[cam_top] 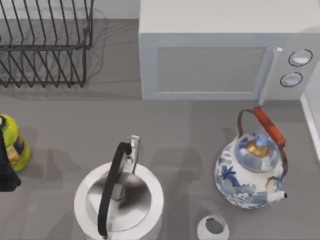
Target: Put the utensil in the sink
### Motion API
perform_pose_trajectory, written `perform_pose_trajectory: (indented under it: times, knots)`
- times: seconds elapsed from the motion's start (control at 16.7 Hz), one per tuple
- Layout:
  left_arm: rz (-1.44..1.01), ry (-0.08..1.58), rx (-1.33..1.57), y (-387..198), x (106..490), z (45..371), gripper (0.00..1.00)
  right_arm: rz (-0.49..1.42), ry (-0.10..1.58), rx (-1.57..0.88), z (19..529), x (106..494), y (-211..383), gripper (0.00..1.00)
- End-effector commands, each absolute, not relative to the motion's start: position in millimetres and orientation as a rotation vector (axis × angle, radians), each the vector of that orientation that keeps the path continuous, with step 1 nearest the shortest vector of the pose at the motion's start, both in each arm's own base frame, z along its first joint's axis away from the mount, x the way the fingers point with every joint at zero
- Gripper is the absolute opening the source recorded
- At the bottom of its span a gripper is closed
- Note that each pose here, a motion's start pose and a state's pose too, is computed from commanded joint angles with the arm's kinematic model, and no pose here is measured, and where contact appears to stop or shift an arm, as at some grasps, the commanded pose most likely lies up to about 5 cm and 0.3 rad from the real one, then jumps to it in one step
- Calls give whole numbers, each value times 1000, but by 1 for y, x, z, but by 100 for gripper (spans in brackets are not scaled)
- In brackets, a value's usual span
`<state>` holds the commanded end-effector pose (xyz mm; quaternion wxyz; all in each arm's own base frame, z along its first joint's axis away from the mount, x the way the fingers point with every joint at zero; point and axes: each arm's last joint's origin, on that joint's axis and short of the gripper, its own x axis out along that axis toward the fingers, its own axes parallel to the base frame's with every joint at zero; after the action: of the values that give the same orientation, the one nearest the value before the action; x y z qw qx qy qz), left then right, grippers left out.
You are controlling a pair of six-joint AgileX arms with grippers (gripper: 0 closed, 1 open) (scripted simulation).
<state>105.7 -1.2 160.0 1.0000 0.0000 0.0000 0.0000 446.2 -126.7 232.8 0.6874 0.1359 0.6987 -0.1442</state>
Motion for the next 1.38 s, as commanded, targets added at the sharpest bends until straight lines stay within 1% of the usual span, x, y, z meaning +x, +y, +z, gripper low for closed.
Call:
perform_pose_trajectory:
  times: [0.18,0.42,0.6,1.08,1.38]
  knots:
    - [0,0,0,-1,106,160,100,-324,1539,297,223,477,-104,0]
    - [0,0,0,-1,106,160,100,-325,1526,289,206,496,-77,0]
    - [0,0,0,-1,106,160,100,-325,1523,286,200,500,-68,0]
    - [0,0,0,-1,106,160,100,-324,1501,291,198,503,-70,0]
    - [0,0,0,-1,106,160,100,-324,1537,288,167,503,-69,0]
